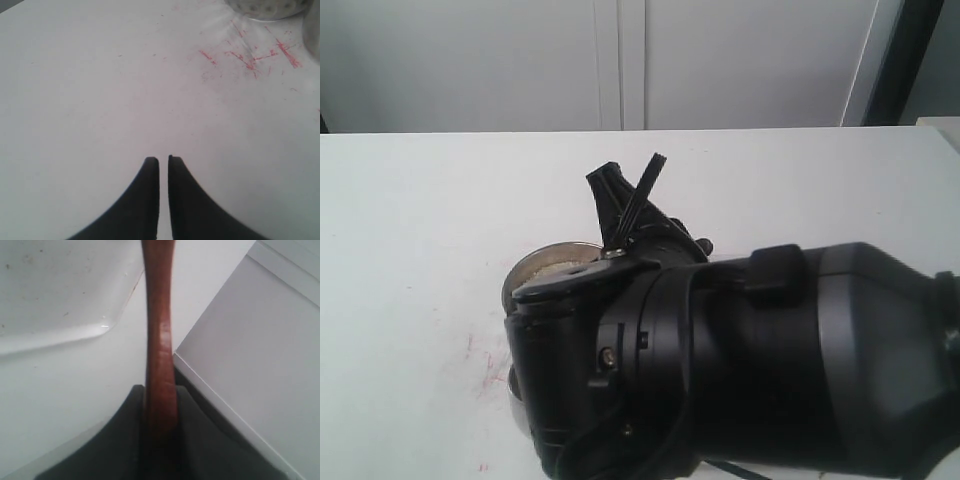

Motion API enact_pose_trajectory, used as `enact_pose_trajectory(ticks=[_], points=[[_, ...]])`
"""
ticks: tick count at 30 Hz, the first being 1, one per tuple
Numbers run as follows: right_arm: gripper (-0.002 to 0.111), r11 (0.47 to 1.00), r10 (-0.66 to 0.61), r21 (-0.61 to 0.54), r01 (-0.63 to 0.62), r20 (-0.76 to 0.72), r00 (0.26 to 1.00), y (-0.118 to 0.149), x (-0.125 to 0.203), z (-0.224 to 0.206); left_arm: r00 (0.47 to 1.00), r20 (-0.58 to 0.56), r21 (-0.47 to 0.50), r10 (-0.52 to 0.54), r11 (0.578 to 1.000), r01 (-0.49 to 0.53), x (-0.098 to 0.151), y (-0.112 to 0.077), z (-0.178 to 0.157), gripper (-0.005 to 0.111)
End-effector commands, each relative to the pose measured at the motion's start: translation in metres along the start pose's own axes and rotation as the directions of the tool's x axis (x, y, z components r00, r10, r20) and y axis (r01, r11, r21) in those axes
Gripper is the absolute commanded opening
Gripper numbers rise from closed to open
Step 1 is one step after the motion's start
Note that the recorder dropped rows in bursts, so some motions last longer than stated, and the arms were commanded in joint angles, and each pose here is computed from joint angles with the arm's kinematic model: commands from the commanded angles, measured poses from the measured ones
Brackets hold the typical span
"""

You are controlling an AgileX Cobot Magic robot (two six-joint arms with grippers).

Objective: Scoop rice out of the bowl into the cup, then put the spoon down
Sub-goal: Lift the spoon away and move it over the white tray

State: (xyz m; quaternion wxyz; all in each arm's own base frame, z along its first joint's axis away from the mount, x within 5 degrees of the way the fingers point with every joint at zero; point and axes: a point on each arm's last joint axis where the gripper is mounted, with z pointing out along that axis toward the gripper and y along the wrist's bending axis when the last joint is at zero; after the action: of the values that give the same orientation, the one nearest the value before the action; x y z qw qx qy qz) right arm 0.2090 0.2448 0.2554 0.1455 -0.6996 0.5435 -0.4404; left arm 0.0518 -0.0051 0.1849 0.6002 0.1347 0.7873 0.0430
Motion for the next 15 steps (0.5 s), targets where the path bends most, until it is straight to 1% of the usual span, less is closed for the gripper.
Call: enact_pose_trajectory(ticks=[1, 3, 4, 6, 7, 8, 9, 10, 11, 12, 13, 14, 15], points=[[0.000, 0.983, 0.183, -0.003, -0.183, -0.020, 0.983, 0.000, 0.004, 0.003, 0.998, -0.054, 0.021, -0.009, 1.000, 0.010, 0.007, -0.002, 0.001, 0.014], [0.000, 0.958, 0.276, -0.069, -0.277, -0.035, 0.961, 0.003, 0.009, 0.007, 0.998, -0.054, 0.021, -0.009, 1.000, 0.010, 0.007, -0.002, 0.001, 0.014], [0.000, 0.937, 0.329, -0.110, -0.333, -0.051, 0.943, 0.004, 0.012, 0.011, 0.998, -0.054, 0.021, -0.009, 1.000, 0.010, 0.007, -0.002, 0.001, 0.014], [0.000, 0.860, 0.480, -0.141, -0.491, -0.106, 0.871, 0.005, 0.020, 0.021, 0.998, -0.054, 0.021, -0.009, 1.000, 0.010, 0.007, -0.002, 0.001, 0.014], [0.000, 0.789, 0.578, -0.144, -0.597, -0.153, 0.802, 0.004, 0.028, 0.029, 0.998, -0.054, 0.021, -0.009, 1.000, 0.010, 0.007, -0.002, 0.001, 0.014], [0.000, 0.737, 0.632, -0.153, -0.659, -0.190, 0.751, 0.004, 0.033, 0.035, 0.998, -0.054, 0.021, -0.009, 1.000, 0.010, 0.007, -0.002, 0.001, 0.014], [0.000, 0.685, 0.675, -0.161, -0.711, -0.227, 0.702, 0.005, 0.038, 0.041, 0.998, -0.054, 0.021, -0.009, 1.000, 0.010, 0.007, -0.002, 0.001, 0.014], [0.000, 0.611, 0.722, -0.168, -0.774, -0.283, 0.631, 0.006, 0.047, 0.050, 0.998, -0.054, 0.021, -0.009, 1.000, 0.010, 0.007, -0.002, 0.001, 0.014], [0.000, 0.558, 0.748, -0.170, -0.812, -0.322, 0.581, 0.007, 0.053, 0.056, 0.998, -0.054, 0.021, -0.009, 1.000, 0.010, 0.007, -0.002, 0.001, 0.014], [0.000, 0.493, 0.774, -0.168, -0.854, -0.363, 0.518, 0.008, 0.059, 0.061, 0.998, -0.054, 0.021, -0.009, 1.000, 0.010, 0.007, -0.002, 0.001, 0.014], [0.000, 0.398, 0.798, -0.164, -0.903, -0.424, 0.429, 0.011, 0.067, 0.069, 0.998, -0.054, 0.021, -0.009, 1.000, 0.010, 0.007, -0.002, 0.001, 0.014], [0.000, 0.317, 0.809, -0.152, -0.936, -0.471, 0.351, 0.013, 0.073, 0.075, 0.998, -0.054, 0.021, -0.009, 1.000, 0.010, 0.007, -0.002, 0.001, 0.014], [0.000, 0.247, 0.805, -0.162, -0.955, -0.515, 0.295, 0.016, 0.076, 0.078, 0.998, -0.054, 0.021, -0.009, 1.000, 0.010, 0.007, -0.002, 0.001, 0.014]])
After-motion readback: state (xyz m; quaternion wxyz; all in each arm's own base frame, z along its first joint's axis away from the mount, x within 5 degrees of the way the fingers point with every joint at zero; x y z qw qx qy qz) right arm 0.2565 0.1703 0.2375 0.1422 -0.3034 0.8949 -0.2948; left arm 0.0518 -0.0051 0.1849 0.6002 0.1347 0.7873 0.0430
